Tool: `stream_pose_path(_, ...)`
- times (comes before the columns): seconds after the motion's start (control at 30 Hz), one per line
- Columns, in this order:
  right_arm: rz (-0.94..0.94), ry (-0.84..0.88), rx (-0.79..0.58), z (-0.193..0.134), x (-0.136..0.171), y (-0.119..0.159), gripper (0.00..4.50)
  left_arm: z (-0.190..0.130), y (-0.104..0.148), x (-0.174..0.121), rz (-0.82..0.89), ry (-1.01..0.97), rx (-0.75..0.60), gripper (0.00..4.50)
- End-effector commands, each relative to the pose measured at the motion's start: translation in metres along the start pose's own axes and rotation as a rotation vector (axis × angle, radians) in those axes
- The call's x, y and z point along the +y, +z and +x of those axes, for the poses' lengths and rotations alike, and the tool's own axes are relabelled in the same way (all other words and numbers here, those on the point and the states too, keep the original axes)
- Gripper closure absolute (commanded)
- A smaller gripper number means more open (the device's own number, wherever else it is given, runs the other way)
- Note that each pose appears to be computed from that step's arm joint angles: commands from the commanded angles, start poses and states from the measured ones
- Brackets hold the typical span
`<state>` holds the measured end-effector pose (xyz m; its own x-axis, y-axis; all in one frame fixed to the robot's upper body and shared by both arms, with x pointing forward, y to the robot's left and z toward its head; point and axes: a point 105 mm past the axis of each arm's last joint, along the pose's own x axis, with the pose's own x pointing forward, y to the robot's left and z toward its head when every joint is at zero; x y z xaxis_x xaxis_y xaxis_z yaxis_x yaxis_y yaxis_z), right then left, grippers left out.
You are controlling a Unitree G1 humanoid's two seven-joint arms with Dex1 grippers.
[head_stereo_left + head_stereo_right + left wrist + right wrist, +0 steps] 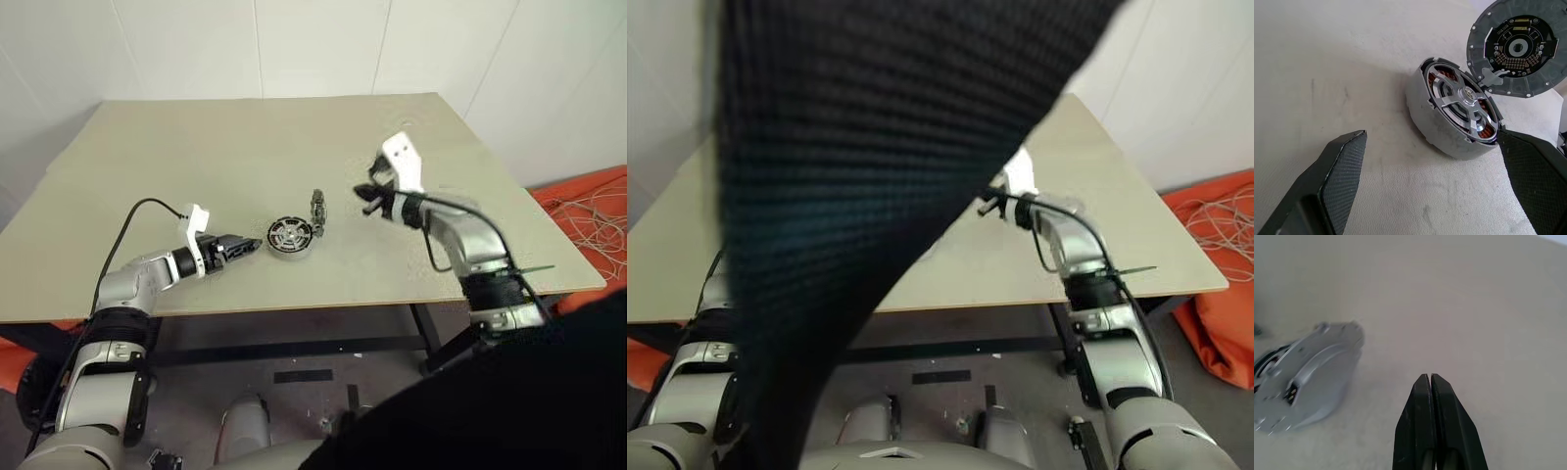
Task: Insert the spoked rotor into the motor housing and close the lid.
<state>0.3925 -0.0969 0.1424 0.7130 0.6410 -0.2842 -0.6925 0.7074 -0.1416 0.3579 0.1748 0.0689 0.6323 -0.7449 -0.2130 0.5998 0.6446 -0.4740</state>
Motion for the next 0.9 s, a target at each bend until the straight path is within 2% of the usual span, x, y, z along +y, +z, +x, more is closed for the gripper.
stream_pose_path(0.03, -0.052, 0.049, -0.127, 0.000, 0.017, 0.042, 4.49, 0.001, 0.014, -0.001, 0.043, -0.005, -0.026, 0.00)
stream_pose_path(0.2, 0.027, 0.122, -0.181, 0.004, 0.031, 0.054, 4.49, 0.000, 0.011, 0.002, 0.041, 0.007, -0.021, 0.00)
stream_pose_path(0.43, 0.048, 0.142, -0.104, 0.021, 0.047, 0.028, 4.49, -0.009, 0.021, 0.008, 0.065, 0.040, -0.047, 0.00)
stream_pose_path(0.67, 0.103, 0.052, -0.196, 0.003, 0.010, 0.055, 4.49, -0.008, 0.016, 0.007, 0.058, 0.038, -0.038, 0.00)
stream_pose_path(0.8, 0.104, 0.034, -0.235, -0.010, 0.000, 0.068, 4.49, -0.005, 0.014, 0.006, 0.055, 0.031, -0.033, 0.00)
stream_pose_path(0.9, 0.112, 0.003, -0.222, -0.012, -0.008, 0.063, 4.49, -0.003, 0.016, 0.005, 0.056, 0.029, -0.034, 0.00)
